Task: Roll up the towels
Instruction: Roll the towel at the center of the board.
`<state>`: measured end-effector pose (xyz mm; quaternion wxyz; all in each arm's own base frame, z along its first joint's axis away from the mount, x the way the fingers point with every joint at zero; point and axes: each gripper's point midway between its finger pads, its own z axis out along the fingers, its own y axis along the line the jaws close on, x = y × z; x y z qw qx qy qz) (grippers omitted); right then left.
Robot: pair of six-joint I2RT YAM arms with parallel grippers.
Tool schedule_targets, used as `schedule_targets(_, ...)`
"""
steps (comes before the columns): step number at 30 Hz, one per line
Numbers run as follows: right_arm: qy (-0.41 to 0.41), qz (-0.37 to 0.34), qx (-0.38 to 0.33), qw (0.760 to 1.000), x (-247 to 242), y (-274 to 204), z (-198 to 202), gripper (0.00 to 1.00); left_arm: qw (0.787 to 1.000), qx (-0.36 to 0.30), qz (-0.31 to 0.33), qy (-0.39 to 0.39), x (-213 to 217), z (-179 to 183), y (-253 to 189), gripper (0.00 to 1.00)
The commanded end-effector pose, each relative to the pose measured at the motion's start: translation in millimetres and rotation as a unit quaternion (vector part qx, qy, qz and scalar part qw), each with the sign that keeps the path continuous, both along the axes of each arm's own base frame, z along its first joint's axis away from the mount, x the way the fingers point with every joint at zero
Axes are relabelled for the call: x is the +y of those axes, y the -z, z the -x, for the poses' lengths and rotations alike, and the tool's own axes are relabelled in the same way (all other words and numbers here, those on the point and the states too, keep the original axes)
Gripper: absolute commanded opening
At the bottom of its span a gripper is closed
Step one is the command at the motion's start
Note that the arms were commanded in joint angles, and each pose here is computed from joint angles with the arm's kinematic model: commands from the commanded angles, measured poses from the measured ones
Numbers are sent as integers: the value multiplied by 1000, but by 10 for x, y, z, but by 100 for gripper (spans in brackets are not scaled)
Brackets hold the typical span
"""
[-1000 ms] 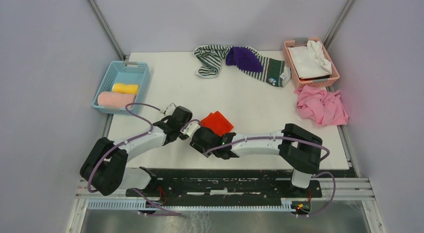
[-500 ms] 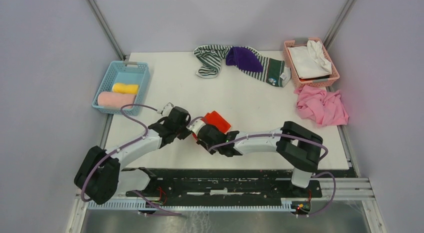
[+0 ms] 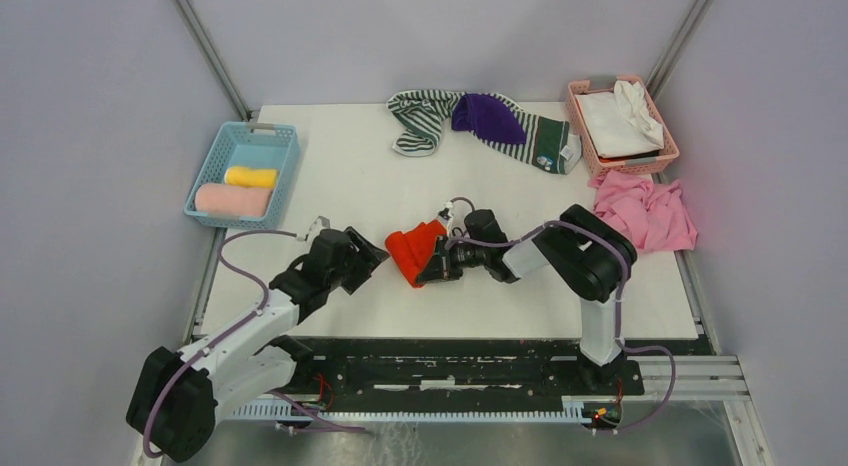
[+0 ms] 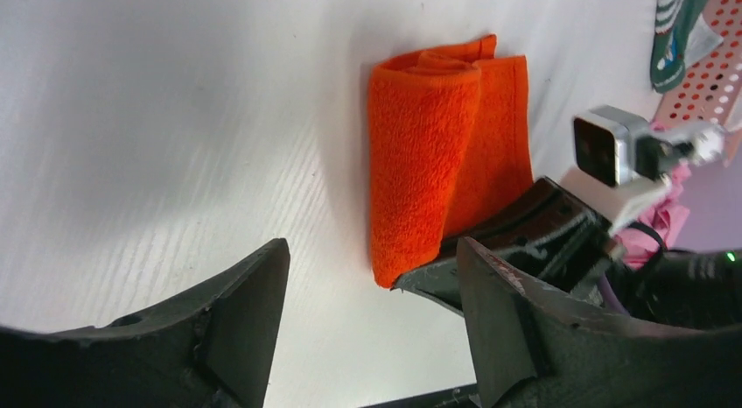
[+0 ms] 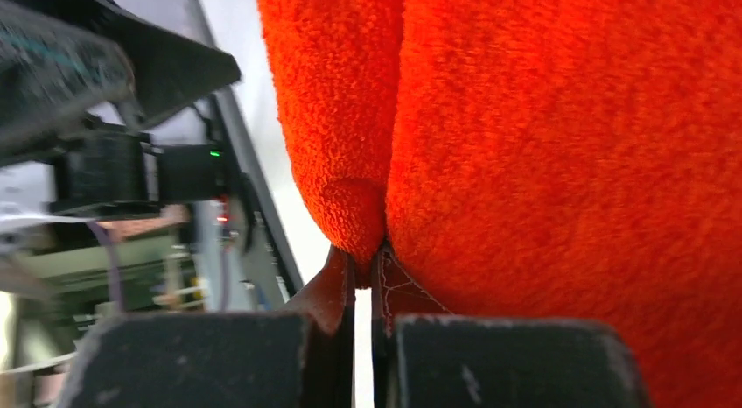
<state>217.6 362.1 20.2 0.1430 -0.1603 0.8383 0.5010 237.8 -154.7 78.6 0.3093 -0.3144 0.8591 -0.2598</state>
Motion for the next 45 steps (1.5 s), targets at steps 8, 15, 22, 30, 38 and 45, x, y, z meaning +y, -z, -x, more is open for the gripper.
schedule_targets(8,6,-103,207,973,-59,-88,-19,1,992,-25,110,50,-306,-432,-75,78)
schedule_targets(15,-2,-43,209,977,-120,-1,-31,1,992,3,109,67,-476,-689,144,75)
schedule_targets(22,-11,25,175,984,-217,-9,-54,5,993,58,96,36,-428,-680,562,53)
schedule_targets(30,-42,153,26,987,-430,-347,-10,31,992,119,32,2,-199,-442,857,26)
schedule_targets(38,-48,297,-251,920,-376,-819,-61,48,993,119,-7,-6,-167,-404,713,24)
schedule_targets(45,-48,341,-396,851,7,-852,-71,53,992,125,-6,-9,-186,-341,646,24)
